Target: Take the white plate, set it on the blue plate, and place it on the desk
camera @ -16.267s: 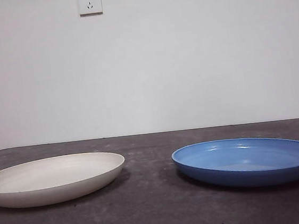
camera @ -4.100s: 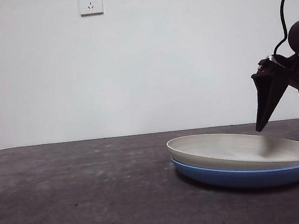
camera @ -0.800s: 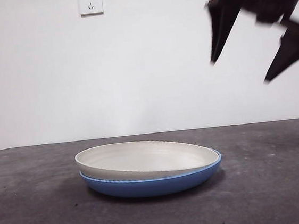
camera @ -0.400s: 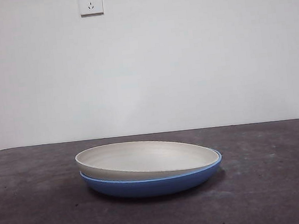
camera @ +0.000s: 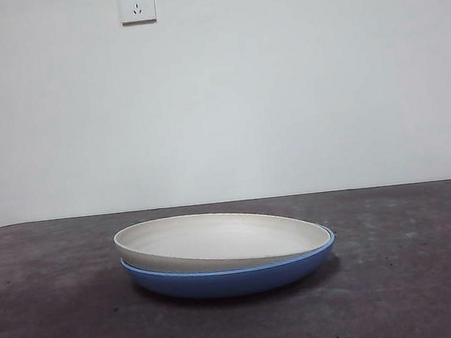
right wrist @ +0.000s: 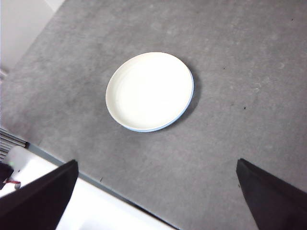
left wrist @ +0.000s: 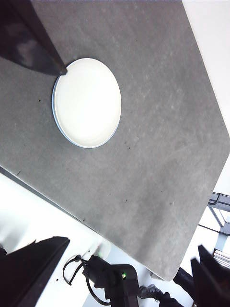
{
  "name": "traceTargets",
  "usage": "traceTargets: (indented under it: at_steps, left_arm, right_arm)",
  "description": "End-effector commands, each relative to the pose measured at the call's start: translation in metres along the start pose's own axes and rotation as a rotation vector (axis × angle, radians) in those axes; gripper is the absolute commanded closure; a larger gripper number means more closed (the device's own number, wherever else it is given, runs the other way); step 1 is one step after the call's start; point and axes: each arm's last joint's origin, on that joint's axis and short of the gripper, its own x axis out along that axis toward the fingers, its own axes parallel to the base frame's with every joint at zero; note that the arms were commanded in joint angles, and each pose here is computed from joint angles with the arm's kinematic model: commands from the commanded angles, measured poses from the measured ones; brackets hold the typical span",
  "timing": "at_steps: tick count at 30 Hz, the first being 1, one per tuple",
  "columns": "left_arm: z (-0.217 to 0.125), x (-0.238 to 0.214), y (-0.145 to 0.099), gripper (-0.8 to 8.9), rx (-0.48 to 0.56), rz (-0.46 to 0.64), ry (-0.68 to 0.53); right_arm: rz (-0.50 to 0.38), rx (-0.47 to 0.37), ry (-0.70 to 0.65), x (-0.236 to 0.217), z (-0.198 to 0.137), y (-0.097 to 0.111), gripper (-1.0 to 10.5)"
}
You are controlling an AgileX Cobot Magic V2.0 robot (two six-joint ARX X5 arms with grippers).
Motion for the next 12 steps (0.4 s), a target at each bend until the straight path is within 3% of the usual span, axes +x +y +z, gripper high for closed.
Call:
traceTargets:
  at_steps: [1, 12]
  left_arm:
    - [0.003, -0.001, 0.000, 2.15, 0.013, -0.001, -0.016]
    - [0.002, -0.001, 0.000, 2.19, 0.010, -0.002, -0.009]
  right_arm:
    - [0.009, -0.024, -0.031, -0.014, -0.009, 0.004, 3.4]
    - [0.011, -0.039, -0.045, -0.028, -0.027, 0.005, 3.4]
